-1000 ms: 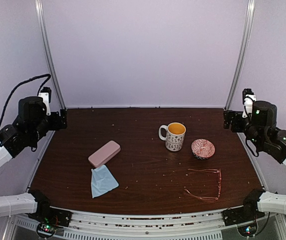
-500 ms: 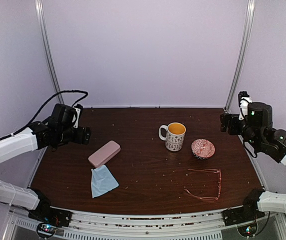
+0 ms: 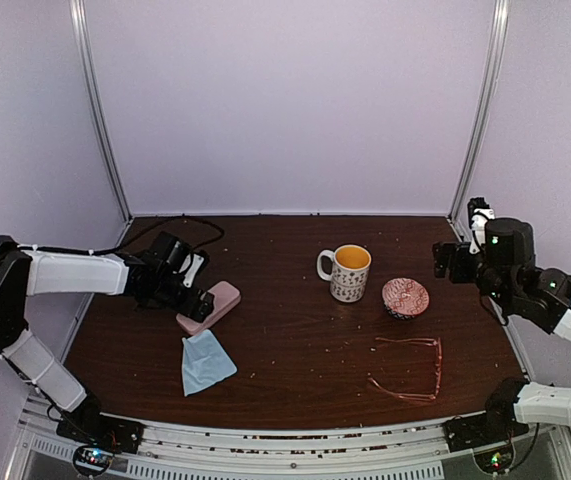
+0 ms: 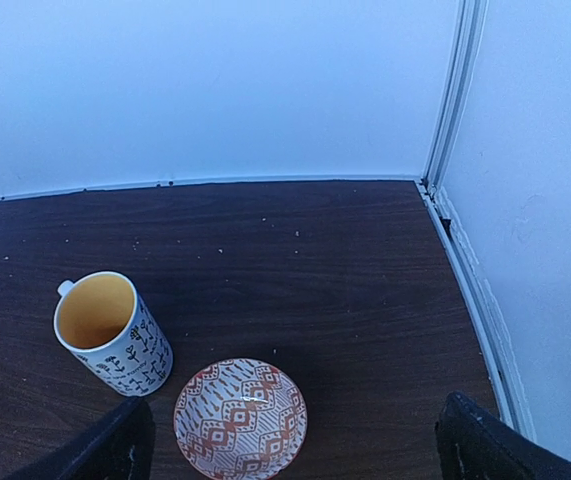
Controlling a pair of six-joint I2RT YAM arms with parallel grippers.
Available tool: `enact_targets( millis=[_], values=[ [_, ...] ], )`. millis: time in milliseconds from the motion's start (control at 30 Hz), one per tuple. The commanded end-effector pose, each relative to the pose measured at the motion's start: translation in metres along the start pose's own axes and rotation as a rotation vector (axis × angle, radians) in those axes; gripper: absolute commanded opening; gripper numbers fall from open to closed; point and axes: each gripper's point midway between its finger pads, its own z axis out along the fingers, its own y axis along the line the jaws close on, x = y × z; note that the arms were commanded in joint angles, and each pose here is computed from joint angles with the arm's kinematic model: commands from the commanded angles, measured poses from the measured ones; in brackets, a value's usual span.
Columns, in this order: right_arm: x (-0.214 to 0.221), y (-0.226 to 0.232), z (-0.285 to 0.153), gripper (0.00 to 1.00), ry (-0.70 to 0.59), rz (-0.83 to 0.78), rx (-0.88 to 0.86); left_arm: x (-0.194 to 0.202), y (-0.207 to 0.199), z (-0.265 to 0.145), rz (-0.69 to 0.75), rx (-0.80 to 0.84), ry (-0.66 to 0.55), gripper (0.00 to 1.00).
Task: Organize the sunglasses
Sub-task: Pick up the sunglasses case from the center of the board.
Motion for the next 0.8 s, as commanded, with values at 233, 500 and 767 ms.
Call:
enact_targets(
  millis=[233,500,767],
  values=[
    [0.005,0.006,0.002,1.00,-0.005,0.027,-0.020,-0.013,-0.033,0.020,0.102,0.157,0.001,0.98],
    [0.007,0.008,0.004,1.00,0.002,0.027,-0.025,-0.003,-0.023,0.033,0.100,0.095,0.055,0.98],
    [0.007,0.009,0.003,1.00,0.004,0.027,-0.027,0.004,-0.021,0.039,0.100,0.080,0.080,0.85]
  ],
)
